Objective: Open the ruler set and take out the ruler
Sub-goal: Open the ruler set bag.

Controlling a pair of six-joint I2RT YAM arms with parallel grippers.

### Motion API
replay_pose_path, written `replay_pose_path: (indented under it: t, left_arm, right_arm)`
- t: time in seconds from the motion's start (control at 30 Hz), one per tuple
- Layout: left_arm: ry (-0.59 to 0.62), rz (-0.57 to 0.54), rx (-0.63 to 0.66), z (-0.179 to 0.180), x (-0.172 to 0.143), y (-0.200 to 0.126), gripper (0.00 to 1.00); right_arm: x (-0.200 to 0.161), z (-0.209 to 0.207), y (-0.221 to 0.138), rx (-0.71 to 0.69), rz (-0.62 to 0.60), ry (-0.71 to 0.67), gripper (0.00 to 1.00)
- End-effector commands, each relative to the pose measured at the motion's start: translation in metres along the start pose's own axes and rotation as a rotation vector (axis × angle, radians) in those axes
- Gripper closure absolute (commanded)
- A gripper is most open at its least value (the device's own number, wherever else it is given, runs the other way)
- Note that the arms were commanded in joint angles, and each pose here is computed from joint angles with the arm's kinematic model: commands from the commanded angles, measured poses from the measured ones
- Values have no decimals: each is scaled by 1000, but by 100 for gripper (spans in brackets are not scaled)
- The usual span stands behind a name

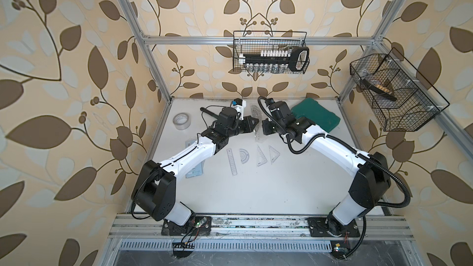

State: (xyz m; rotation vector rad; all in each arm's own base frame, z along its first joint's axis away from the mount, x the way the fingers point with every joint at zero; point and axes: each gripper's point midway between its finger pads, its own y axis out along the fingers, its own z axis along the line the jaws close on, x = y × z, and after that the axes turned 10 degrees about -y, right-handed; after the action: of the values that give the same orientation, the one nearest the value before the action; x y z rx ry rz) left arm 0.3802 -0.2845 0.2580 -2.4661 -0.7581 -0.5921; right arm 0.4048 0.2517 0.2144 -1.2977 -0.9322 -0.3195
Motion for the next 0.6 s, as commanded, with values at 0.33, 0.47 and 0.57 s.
replay_pose_path:
  t: [0.33, 0.47, 0.57]
  left_arm:
    - [57, -70, -23, -21, 13, -22, 100]
    - [52, -75, -37, -22, 14, -23, 100]
    - [50, -77, -59, -25, 15, -25, 100]
  right_arm:
    - [9, -21, -28, 187, -101, 120, 100]
    - [11, -17, -31, 298, -130, 160, 100]
    - [11, -14, -31, 337, -133, 164, 100]
